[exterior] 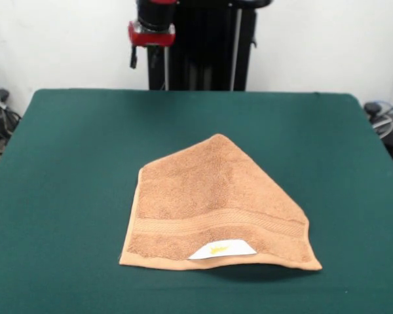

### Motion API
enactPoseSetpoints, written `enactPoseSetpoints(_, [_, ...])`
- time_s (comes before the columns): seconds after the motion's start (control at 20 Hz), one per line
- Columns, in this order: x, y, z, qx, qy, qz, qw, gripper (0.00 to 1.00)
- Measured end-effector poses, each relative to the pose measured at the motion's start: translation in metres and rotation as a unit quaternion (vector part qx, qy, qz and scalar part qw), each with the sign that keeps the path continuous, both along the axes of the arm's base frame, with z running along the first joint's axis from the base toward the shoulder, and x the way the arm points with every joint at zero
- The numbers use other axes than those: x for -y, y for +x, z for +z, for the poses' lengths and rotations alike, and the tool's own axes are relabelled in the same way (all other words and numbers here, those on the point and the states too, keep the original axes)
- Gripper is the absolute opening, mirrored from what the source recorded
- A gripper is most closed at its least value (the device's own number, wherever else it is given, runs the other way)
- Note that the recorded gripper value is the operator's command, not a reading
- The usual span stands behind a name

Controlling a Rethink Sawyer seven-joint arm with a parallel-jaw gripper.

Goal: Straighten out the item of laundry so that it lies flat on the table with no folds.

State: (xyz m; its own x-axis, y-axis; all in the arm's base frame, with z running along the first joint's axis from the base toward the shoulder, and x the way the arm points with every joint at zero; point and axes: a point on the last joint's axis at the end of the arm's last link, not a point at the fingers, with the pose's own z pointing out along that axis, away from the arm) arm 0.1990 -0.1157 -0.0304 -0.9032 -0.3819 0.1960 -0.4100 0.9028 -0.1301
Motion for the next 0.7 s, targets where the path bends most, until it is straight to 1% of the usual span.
enactPoseSetpoints(0.05, [0.003,-0.004,0.001,-0.030,-0.005,-0.012,0.9994,1.00])
enactPoseSetpoints(0.1, [0.006,-0.007,0.002,-0.061,-0.010,-0.025,0.9978,1.00])
enactPoseSetpoints(0.15, [0.009,-0.011,0.004,-0.091,-0.015,-0.037,0.9950,1.00])
enactPoseSetpoints(0.2, [0.012,-0.015,0.005,-0.122,-0.019,-0.049,0.9912,1.00])
enactPoseSetpoints(0.25, [0.020,-0.020,0.010,-0.192,-0.028,-0.080,0.9778,1.00])
enactPoseSetpoints(0.3, [0.023,-0.022,0.013,-0.230,-0.030,-0.094,0.9683,1.00])
enactPoseSetpoints(0.35, [0.025,-0.021,0.016,-0.251,-0.031,-0.102,0.9620,1.00])
enactPoseSetpoints(0.45, [0.029,-0.020,0.020,-0.293,-0.033,-0.119,0.9480,1.00])
enactPoseSetpoints(0.5, [0.030,-0.019,0.022,-0.307,-0.033,-0.123,0.9431,1.00])
enactPoseSetpoints(0.65, [0.032,-0.017,0.027,-0.340,-0.032,-0.132,0.9305,1.00])
enactPoseSetpoints(0.7, [0.032,-0.017,0.026,-0.341,-0.031,-0.132,0.9304,1.00])
